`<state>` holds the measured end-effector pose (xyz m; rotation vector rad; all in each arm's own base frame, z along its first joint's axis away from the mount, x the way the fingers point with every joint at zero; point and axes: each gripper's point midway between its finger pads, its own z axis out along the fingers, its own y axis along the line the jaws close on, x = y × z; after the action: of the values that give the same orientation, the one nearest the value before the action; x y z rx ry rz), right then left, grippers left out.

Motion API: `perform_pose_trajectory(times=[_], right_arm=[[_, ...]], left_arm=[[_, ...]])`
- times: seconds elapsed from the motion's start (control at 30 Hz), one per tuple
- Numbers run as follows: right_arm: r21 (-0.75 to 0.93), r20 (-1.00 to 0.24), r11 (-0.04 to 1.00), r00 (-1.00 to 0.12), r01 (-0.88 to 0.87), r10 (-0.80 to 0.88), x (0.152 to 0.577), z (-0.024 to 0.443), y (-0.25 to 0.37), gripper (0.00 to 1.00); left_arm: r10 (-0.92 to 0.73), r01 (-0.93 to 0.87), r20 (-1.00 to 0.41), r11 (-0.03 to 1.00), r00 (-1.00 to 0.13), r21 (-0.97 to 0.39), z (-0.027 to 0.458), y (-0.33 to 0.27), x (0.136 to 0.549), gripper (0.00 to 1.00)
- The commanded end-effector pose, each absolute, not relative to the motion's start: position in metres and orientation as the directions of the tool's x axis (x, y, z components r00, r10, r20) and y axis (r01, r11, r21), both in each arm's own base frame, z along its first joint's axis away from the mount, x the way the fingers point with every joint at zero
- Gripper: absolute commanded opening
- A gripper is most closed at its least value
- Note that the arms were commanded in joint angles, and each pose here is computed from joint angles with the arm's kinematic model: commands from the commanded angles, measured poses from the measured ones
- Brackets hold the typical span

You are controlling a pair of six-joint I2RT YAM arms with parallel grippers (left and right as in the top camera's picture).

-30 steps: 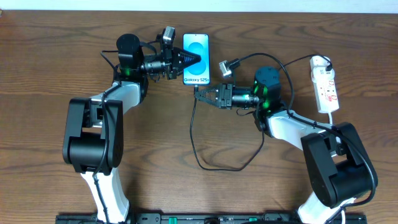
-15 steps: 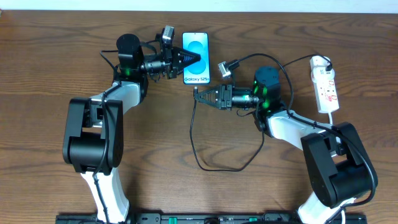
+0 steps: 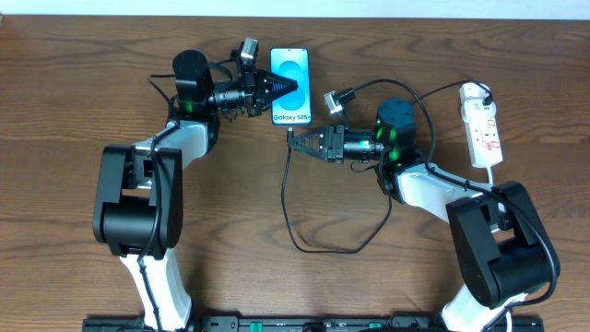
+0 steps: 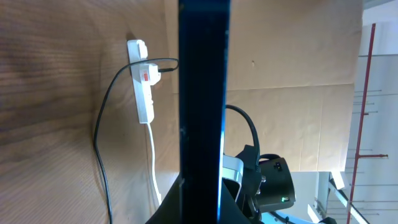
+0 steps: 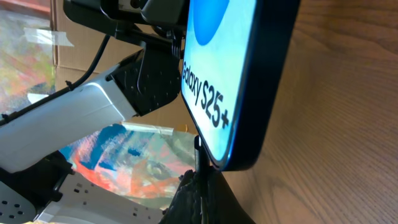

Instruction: Plug charger to phone and switch on socket

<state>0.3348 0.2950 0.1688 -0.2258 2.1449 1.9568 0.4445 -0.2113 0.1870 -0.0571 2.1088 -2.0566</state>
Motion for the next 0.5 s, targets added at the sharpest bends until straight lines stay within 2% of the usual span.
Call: perform_pose_trajectory(times=[0.0, 0.47], right_arm=[[0.957, -0.279, 0.095, -0.959, -0.273, 0.046, 0.3382, 0.1711, 0.2925, 0.01], [0.957, -0.280, 0.096, -0.959, -0.274, 0.051, 0.3396, 0.1711, 0.2911, 0.01]], left_arm=[[-0.156, 0.165, -0.168, 0.032, -0.973, -0.986, 0.1990, -0.2103, 0.4455, 0.07], [-0.153, 0.169, -0.172, 0.032, -0.973, -0.985, 0.1990, -0.2104, 0.4450, 0.07]])
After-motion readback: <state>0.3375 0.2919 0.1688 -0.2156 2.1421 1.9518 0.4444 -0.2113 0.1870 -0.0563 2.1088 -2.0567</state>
